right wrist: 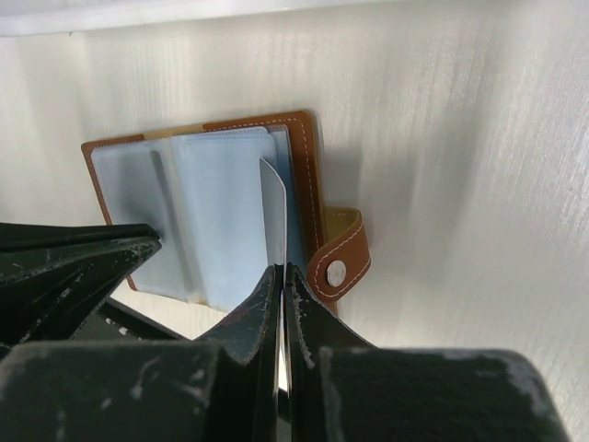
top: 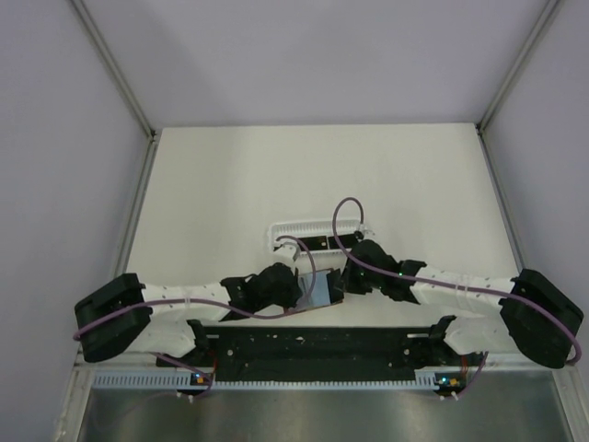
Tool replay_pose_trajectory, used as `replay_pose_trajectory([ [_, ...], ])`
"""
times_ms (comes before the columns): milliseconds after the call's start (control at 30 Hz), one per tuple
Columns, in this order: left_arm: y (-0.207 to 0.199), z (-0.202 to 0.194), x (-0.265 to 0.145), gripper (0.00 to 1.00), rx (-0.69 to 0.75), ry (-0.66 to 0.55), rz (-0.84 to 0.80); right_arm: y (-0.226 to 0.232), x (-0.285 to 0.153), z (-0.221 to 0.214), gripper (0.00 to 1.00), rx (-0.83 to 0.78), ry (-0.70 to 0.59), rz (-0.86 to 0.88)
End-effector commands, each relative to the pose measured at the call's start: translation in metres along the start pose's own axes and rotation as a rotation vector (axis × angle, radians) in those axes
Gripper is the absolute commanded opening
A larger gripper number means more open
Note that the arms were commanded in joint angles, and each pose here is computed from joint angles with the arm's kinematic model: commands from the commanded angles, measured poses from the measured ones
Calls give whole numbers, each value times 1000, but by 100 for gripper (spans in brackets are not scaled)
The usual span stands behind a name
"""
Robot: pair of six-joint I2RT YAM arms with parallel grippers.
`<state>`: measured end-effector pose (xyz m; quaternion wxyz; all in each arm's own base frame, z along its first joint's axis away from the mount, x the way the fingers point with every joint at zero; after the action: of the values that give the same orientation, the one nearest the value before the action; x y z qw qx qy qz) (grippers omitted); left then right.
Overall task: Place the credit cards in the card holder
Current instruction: Insert the credit card into the card holder.
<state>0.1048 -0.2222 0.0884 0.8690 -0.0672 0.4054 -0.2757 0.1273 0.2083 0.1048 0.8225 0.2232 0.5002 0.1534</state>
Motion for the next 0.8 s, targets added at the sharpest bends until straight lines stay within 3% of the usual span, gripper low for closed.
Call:
replay_pose_trajectory([
  [0, 10, -2, -9, 0, 41, 18, 73, -30, -6, -16, 0, -28, 52, -155],
  [200, 12, 7, -22, 0, 51, -34, 83, -10, -19, 3, 0, -65, -30, -79],
  [433, 15, 7, -23, 0, 50, -45, 97, 29, -39, 25, 0, -142, -121, 162],
  [767, 17, 0, -18, 0, 31, -22, 96, 50, -22, 17, 0, -153, -20, 367],
])
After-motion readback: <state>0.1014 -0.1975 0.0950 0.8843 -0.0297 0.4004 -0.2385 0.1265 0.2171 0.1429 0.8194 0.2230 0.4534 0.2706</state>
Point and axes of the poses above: each gripper's point midway between its finger pads, its own x axis out along the fingers, its own y axis along the line the jaws close on, z = x × y, the point moved 9 cm from there along -x, back along the fingers, and after that the axes turned 3 degrees about x, right-handed, at the moved point
